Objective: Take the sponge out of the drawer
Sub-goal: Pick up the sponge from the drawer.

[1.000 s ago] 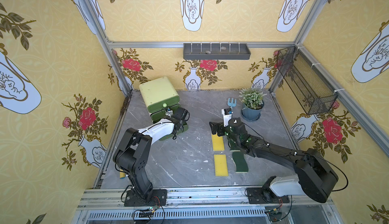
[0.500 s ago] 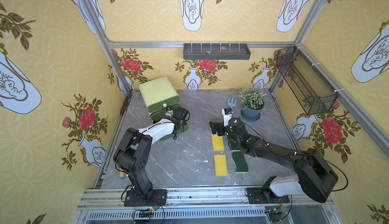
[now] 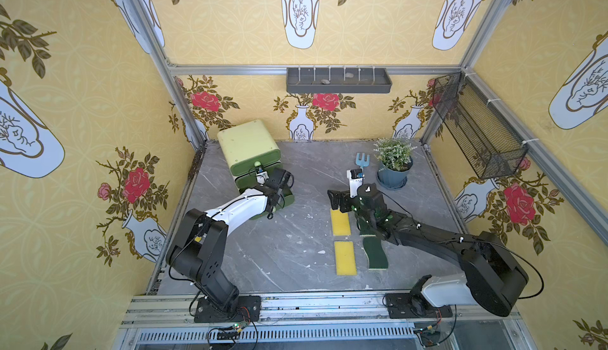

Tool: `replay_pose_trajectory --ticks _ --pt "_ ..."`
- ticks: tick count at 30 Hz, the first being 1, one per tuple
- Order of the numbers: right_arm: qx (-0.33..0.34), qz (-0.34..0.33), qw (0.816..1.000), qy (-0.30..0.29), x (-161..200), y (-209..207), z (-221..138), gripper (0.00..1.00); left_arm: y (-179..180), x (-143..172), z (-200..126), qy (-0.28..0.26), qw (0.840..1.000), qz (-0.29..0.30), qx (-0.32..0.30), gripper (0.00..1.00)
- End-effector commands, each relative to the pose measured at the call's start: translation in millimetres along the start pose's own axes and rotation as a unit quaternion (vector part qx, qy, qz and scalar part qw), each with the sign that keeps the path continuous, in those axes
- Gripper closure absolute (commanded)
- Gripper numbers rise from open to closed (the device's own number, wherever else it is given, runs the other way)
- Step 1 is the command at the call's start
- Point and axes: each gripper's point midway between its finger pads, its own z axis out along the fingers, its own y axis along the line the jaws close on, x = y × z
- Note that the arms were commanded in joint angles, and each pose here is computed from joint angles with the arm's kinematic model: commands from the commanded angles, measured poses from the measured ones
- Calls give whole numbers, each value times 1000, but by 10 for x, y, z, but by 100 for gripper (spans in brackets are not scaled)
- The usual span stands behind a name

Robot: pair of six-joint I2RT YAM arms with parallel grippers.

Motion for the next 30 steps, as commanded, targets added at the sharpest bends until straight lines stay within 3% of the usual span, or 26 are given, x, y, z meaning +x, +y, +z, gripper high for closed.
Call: replay_pose_trajectory --ticks 1,13,22,30 --pt "-3 4 1000 -10 -71 26 -5 3 26 -49 -29 -9 1000 6 -6 100" --pt "-4 5 1000 -10 -79 25 -8 3 35 -32 -74 -11 1000 -5 15 100" --pt "-4 6 1000 -9 -70 25 -3 3 -13 -213 -314 -27 999 7 42 100" --pt "-5 5 1000 -8 -64 30 5 3 42 -141 -444 -10 999 12 49 100"
